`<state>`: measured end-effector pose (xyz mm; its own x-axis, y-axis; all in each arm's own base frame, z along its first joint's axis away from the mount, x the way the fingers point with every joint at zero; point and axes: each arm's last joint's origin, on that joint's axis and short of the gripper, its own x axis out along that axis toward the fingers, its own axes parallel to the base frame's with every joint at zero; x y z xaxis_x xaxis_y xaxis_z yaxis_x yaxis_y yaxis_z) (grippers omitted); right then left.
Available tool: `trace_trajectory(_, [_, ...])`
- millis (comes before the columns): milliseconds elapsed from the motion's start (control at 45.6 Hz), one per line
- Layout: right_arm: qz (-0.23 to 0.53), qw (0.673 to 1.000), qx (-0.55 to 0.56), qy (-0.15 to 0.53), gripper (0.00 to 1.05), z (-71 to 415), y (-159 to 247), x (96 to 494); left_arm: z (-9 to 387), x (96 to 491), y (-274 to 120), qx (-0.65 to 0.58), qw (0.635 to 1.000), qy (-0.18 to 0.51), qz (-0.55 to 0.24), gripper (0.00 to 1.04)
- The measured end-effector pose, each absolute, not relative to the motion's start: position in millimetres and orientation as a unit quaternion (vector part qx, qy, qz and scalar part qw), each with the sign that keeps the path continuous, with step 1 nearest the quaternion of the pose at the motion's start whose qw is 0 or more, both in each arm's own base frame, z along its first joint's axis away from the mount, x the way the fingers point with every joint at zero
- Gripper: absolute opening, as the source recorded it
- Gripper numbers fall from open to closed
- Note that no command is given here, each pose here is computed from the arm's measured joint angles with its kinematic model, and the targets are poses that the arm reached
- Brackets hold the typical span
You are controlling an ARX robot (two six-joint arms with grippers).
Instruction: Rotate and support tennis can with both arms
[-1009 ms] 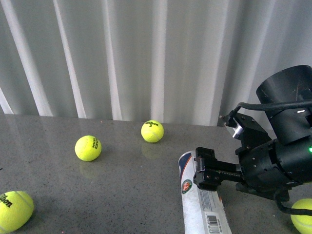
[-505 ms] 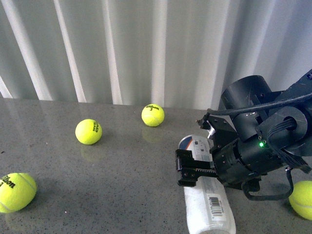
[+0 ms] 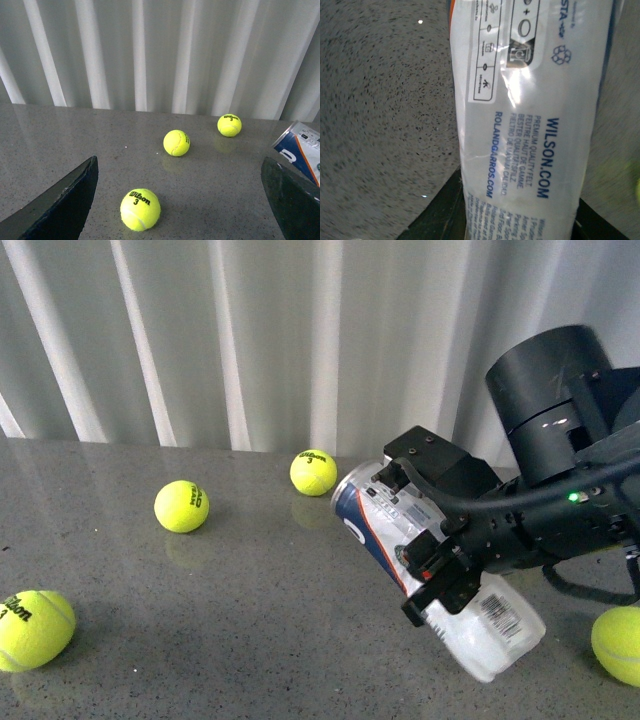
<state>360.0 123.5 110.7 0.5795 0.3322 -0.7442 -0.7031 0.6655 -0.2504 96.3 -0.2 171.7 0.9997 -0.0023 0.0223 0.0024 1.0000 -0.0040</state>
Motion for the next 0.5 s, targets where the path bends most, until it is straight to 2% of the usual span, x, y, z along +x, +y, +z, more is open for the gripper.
trace_trajectory(110, [0.358,0.814,-0.358,0.285,0.27,121.6,121.1,358.6,171.7,96.3,-0.2,-0.002,1.0,-0.011,-0.001,0.98])
trace_trajectory(175, [0.404,0.769,-0.432,0.243,0.22,127.7,120.1,357.9,171.7,96.3,-0.2,-0.002,1.0,-0.011,-0.001,0.98])
trace_trajectory(241, [0.421,0.744,-0.469,0.223,0.19,129.3,120.0,358.2,171.7,96.3,-0.2,-0.002,1.0,-0.011,-0.001,0.98])
trace_trajectory(329, [0.444,0.683,-0.555,0.168,0.14,127.3,120.7,362.0,171.7,96.3,-0.2,-0.002,1.0,-0.011,-0.001,0.98])
trace_trajectory(505, [0.466,0.626,-0.612,0.125,0.09,110.6,128.0,369.6,171.7,96.3,-0.2,-0.002,1.0,-0.011,-0.001,0.98])
